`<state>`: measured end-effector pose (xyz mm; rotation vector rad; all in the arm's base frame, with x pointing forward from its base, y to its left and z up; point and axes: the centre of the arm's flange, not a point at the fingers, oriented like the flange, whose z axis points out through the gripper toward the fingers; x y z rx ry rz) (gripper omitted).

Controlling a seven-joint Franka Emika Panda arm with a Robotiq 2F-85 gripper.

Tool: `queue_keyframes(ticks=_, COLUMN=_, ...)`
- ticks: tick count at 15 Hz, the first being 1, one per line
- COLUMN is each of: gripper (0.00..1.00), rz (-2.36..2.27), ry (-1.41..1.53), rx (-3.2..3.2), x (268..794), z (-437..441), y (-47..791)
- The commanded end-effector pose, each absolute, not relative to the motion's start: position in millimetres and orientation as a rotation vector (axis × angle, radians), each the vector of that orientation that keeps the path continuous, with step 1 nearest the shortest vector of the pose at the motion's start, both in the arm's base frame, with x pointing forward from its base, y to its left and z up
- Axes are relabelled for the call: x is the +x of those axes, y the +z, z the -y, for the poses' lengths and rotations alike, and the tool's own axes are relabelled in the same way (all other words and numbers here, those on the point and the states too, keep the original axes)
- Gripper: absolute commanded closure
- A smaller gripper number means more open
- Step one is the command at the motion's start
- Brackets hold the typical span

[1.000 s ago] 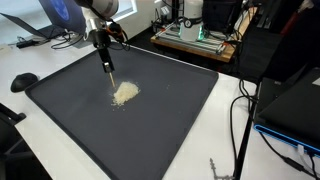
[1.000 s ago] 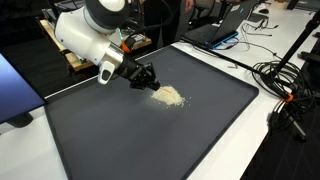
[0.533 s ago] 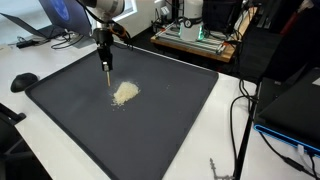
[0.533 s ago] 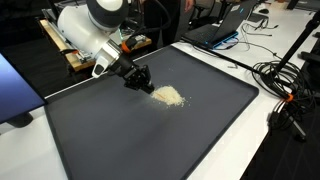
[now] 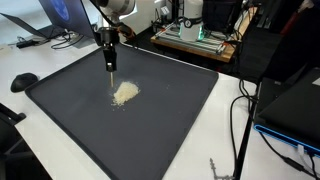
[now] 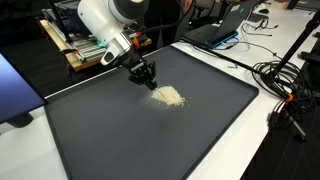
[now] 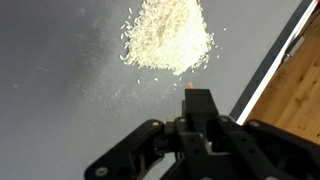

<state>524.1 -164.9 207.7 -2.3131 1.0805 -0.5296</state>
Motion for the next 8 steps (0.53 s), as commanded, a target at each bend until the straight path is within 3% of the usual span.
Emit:
queue_keyframes(ticks=1, gripper=0.96, rz=-1.082, ry=-0.586, rx=-2.343, x=513, z=149, y=233)
queue_keyframes(ticks=8, gripper=0.96, rz=-0.840, ry=-0.619, rx=-2.537, x=528, z=119, y=285)
